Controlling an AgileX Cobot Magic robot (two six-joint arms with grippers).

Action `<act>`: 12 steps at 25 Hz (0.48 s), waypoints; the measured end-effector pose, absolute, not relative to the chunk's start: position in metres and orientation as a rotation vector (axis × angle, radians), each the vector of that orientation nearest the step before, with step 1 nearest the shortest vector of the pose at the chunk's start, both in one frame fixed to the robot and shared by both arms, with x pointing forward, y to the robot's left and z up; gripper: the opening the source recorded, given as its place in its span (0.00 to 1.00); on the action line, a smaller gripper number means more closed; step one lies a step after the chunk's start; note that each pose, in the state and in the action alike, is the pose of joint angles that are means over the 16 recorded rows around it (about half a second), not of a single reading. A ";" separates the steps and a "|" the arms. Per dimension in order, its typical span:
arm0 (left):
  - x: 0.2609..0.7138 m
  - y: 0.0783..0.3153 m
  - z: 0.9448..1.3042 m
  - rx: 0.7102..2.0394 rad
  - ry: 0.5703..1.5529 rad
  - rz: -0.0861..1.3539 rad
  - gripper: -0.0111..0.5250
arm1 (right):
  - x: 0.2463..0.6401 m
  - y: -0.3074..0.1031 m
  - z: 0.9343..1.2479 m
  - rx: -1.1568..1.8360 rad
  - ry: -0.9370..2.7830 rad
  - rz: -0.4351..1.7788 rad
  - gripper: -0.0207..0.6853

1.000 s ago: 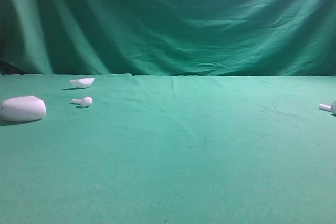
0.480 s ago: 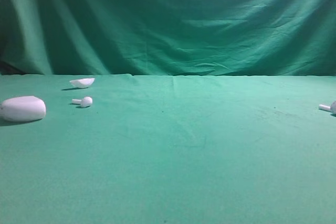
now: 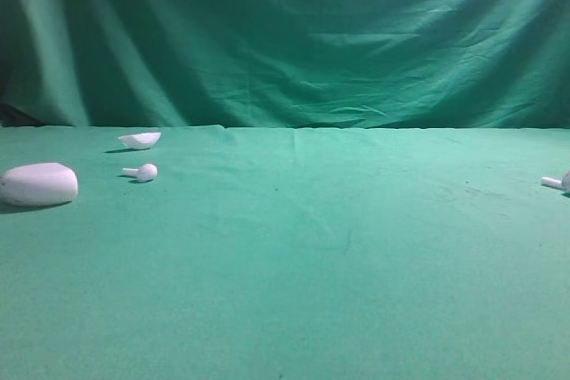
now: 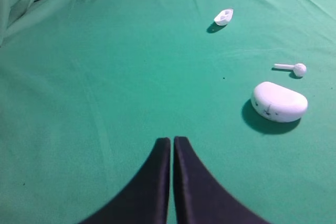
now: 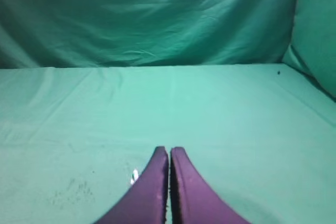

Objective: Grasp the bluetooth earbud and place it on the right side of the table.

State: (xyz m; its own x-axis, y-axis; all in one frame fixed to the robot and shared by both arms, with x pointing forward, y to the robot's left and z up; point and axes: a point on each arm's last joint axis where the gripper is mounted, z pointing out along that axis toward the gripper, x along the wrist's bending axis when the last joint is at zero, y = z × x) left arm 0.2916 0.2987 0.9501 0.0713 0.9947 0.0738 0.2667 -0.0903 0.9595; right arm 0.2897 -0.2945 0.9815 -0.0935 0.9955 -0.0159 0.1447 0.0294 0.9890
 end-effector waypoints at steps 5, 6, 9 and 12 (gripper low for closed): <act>0.292 0.299 0.950 1.500 1.320 1.083 0.02 | 0.293 -0.295 0.958 1.311 1.416 1.145 0.03; 0.292 0.299 0.950 1.500 1.320 1.083 0.02 | 0.293 -0.296 0.955 1.323 1.421 1.138 0.03; 0.292 0.299 0.950 1.500 1.320 1.083 0.02 | 0.292 -0.296 0.951 1.357 1.441 1.117 0.03; 0.292 0.299 0.950 1.500 1.320 1.083 0.02 | 0.292 -0.296 0.948 1.385 1.464 1.099 0.03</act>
State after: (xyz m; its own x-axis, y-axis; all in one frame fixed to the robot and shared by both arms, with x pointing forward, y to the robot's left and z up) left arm 0.2916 0.2987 0.9501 0.0713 0.9947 0.0738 0.2667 -0.0903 0.9595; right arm 0.2916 -0.2959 0.9476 -0.0576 0.9983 0.0026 0.2813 0.0137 0.9595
